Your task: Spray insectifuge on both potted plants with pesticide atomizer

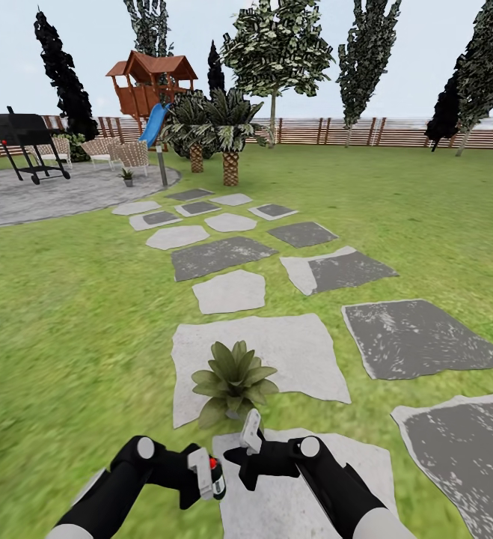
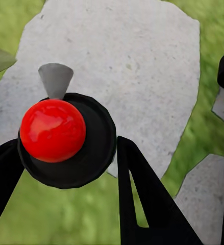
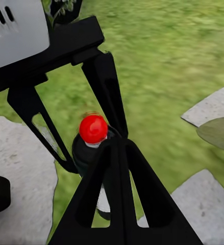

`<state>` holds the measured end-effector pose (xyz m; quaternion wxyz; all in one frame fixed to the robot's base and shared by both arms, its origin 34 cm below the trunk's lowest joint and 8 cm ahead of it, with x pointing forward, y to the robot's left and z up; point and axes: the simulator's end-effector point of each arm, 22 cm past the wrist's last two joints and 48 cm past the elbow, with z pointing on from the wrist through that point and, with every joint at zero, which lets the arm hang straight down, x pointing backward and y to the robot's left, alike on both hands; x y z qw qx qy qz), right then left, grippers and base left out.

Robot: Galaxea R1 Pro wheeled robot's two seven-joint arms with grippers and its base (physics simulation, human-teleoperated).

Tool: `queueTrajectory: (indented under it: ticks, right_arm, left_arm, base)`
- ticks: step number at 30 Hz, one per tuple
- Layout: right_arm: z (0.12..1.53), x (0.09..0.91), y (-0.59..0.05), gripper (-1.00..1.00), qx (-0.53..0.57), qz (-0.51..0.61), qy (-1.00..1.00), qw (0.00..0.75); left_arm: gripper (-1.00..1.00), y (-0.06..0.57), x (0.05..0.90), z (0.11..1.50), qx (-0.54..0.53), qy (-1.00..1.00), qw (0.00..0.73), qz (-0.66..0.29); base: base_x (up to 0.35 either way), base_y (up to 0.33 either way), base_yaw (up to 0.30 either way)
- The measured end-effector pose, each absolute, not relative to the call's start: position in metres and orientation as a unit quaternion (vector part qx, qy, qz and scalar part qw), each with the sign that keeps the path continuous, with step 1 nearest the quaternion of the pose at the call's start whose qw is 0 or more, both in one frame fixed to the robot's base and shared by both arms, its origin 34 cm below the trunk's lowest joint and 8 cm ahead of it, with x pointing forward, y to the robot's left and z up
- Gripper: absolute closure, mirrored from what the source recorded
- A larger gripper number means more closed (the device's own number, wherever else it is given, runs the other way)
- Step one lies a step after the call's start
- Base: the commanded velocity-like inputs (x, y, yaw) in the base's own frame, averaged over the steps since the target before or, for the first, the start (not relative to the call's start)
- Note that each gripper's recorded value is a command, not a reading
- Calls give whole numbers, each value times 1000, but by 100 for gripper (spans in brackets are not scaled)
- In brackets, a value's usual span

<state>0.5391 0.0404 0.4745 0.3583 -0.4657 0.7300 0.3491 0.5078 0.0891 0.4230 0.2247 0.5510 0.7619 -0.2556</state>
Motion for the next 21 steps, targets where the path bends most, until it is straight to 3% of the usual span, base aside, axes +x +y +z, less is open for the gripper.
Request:
queueTrajectory:
  ticks: [21]
  right_arm:
    - [473, 539, 39, 100, -466, 348, 731, 357]
  left_arm:
    - [100, 82, 516, 430, 550, 758, 235, -259]
  base:
    - [0, 0, 0]
